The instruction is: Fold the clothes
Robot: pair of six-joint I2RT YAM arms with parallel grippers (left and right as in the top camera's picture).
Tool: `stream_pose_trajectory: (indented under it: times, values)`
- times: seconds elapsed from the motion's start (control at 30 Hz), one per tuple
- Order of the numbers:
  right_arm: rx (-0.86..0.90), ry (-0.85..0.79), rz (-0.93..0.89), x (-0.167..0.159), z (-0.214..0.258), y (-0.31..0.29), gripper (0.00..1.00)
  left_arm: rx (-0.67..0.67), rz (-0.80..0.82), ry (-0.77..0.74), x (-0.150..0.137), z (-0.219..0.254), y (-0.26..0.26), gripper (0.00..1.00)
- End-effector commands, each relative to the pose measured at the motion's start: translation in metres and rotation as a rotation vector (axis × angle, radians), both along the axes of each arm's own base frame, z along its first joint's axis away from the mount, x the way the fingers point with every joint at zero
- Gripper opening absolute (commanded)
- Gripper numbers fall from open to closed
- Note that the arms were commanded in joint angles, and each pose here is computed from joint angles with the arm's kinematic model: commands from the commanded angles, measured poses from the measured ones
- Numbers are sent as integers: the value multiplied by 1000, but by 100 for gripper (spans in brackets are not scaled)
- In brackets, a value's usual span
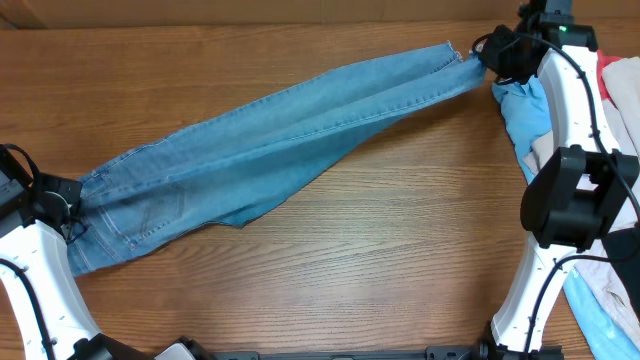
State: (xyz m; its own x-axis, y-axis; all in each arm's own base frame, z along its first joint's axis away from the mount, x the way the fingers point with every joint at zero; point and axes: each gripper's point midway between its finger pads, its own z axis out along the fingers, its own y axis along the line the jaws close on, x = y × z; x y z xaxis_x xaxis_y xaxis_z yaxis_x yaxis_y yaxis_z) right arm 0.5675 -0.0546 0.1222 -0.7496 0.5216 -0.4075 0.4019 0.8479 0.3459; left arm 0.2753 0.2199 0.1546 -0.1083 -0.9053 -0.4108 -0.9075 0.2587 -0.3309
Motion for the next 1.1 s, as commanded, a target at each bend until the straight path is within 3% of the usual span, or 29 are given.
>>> stream_pose_trajectory:
  times: [0.0, 0.23, 0.27, 0.37, 0.43, 0.53, 0.67, 0.83, 0.9, 0.97, 1.07]
  values:
    - [-130, -32, -86, 9, 7, -39, 4, 77, 69, -4, -3, 9, 21, 4]
    - [-134, -105, -53, 28, 14, -20, 4, 76, 77, 20, -4, 3, 23, 4]
    - [-135, -128, -39, 35, 15, -11, 9, 76, 82, 34, -3, -3, 27, 4]
    - [-138, -184, -13, 52, 12, 4, 33, 128, 109, 31, 6, -9, 44, 13]
    - [-126, -210, 10, 62, 4, 16, 77, 175, 118, -11, 23, -11, 61, 31]
    - [-88, -195, 42, 61, -3, 25, 88, 182, 96, -54, 39, -15, 68, 44]
    - [-110, -133, 72, 48, -13, 20, 96, 122, 8, -91, 53, -22, 55, 47]
    - [-117, -41, 82, 29, -27, 9, 96, 22, -201, -117, 65, -26, 20, 36]
    - [-116, -35, 83, 28, -28, 9, 94, -58, -248, -99, 60, -34, 1, 34]
    - [-114, -38, 114, 27, -28, 12, 92, -119, -308, -21, 48, -47, -20, 24]
    - [-122, -33, 146, 26, -32, 14, 91, -156, -351, 150, 21, -65, -40, 20]
